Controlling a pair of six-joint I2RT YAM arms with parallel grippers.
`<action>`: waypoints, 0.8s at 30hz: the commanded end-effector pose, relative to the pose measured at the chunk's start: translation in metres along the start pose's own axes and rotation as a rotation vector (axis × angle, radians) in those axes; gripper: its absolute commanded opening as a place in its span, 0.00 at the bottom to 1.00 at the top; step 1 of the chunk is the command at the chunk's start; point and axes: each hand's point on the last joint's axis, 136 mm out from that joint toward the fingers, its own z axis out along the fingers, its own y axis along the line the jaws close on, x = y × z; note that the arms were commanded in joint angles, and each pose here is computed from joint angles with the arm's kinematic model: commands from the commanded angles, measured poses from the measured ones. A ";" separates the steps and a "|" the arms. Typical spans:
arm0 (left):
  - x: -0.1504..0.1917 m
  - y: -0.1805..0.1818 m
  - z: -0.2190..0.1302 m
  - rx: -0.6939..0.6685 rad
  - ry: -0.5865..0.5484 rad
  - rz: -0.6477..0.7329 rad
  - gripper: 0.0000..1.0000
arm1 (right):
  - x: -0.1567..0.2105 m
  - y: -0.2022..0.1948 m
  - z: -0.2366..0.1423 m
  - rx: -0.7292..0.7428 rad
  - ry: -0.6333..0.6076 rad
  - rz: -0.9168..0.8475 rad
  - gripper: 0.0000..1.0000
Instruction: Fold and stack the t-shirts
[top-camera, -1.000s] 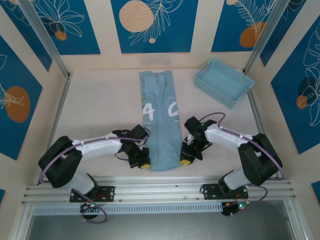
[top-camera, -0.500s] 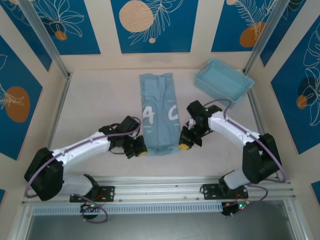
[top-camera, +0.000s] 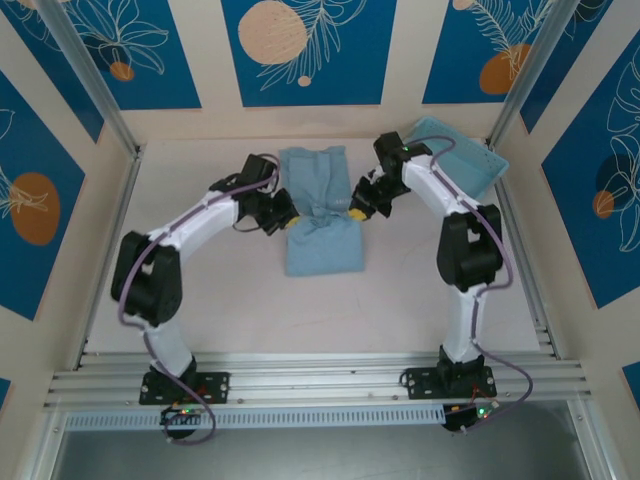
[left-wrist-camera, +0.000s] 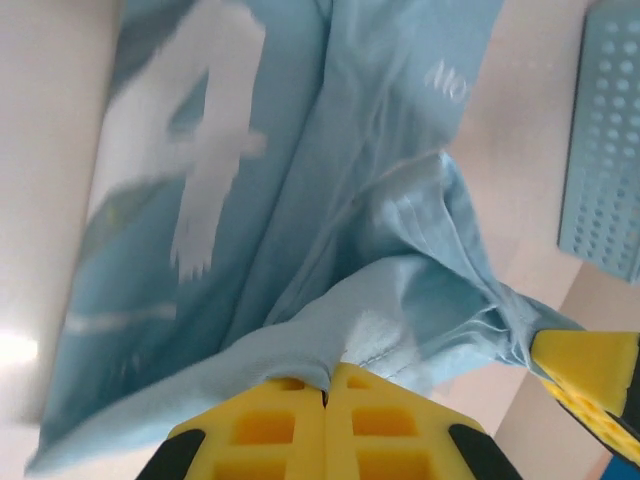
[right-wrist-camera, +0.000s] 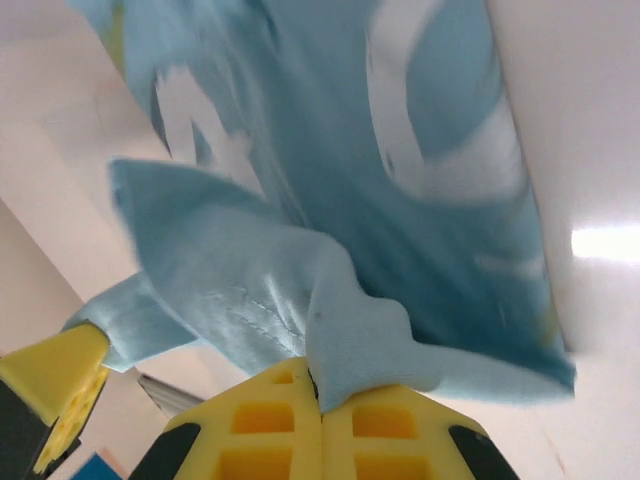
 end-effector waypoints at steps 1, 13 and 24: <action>-0.029 0.002 0.016 -0.028 0.003 0.020 0.00 | -0.026 -0.003 0.010 0.018 0.020 0.023 0.00; -0.043 0.023 -0.004 -0.137 -0.078 0.025 0.63 | -0.046 -0.008 -0.006 -0.002 -0.076 -0.043 0.61; 0.055 0.066 0.024 -0.106 0.094 0.018 0.55 | 0.047 -0.079 0.016 0.039 0.029 0.008 0.58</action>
